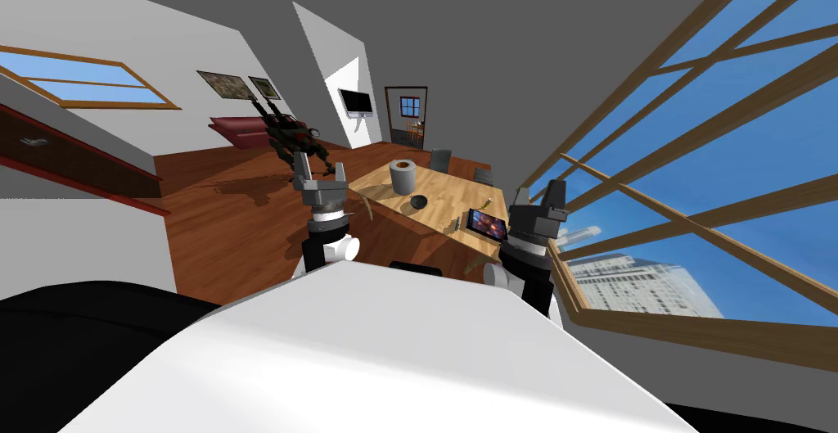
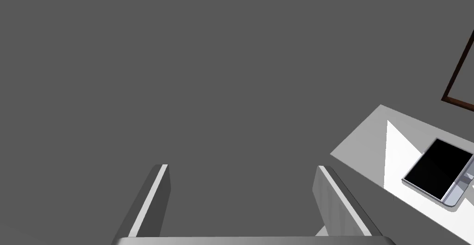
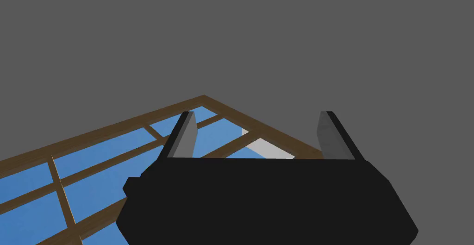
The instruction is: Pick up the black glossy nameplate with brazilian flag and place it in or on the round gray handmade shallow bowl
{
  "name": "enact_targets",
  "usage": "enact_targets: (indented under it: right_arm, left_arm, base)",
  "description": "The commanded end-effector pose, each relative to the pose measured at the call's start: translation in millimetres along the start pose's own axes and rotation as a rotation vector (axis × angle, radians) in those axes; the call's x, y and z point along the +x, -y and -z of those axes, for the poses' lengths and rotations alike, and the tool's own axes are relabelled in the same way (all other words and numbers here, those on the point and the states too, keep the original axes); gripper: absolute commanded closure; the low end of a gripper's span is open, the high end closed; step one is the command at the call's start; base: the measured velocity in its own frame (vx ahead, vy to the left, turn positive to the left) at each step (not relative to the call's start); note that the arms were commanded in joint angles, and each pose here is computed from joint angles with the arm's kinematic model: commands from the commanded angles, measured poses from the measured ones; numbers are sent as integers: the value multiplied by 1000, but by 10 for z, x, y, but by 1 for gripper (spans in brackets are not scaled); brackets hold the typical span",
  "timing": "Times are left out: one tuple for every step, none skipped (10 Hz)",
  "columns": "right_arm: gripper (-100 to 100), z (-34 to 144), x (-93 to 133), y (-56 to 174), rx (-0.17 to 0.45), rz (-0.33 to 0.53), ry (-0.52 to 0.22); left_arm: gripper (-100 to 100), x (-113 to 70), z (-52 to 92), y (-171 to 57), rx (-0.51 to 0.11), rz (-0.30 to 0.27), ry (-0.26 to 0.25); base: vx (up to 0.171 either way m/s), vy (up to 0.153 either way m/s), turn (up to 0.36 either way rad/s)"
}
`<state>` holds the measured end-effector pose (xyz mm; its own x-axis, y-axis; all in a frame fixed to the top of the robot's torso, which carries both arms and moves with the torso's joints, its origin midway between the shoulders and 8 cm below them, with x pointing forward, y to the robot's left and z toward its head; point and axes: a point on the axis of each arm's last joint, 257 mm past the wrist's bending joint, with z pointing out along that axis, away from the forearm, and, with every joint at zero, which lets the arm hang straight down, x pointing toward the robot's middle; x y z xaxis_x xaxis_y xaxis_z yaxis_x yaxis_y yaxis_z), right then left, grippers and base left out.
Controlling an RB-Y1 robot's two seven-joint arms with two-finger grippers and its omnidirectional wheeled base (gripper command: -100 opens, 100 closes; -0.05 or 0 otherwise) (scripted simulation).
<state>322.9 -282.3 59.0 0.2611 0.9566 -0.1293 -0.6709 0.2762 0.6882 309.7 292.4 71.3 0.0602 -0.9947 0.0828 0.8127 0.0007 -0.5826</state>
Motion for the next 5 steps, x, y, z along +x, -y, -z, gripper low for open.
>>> enact_targets:
  right_arm:
    - [-100, 0, 43, 116, 28, -19, -30]
    - [-100, 1, 62, 194, 48, -33, -44]
    - [-100, 3, 80, 291, 72, -50, -58]
    - [-100, 8, 96, 406, 102, -71, -69]
    - [-100, 15, 107, 537, 137, -95, -79]
  left_arm:
    - [0, 0, 0, 0, 0, 0, 0]
    - [0, 0, 0, 0, 0, 0, 0]
    - [0, 0, 0, 0, 0, 0, 0]
    - [0, 0, 0, 0, 0, 0, 0]
    - [0, 0, 0, 0, 0, 0, 0]
  base:
    - [12, 14, -15]
    - [21, 30, -17]
    - [28, 34, -17]
    - [37, 33, -26]
    - [37, 44, -25]
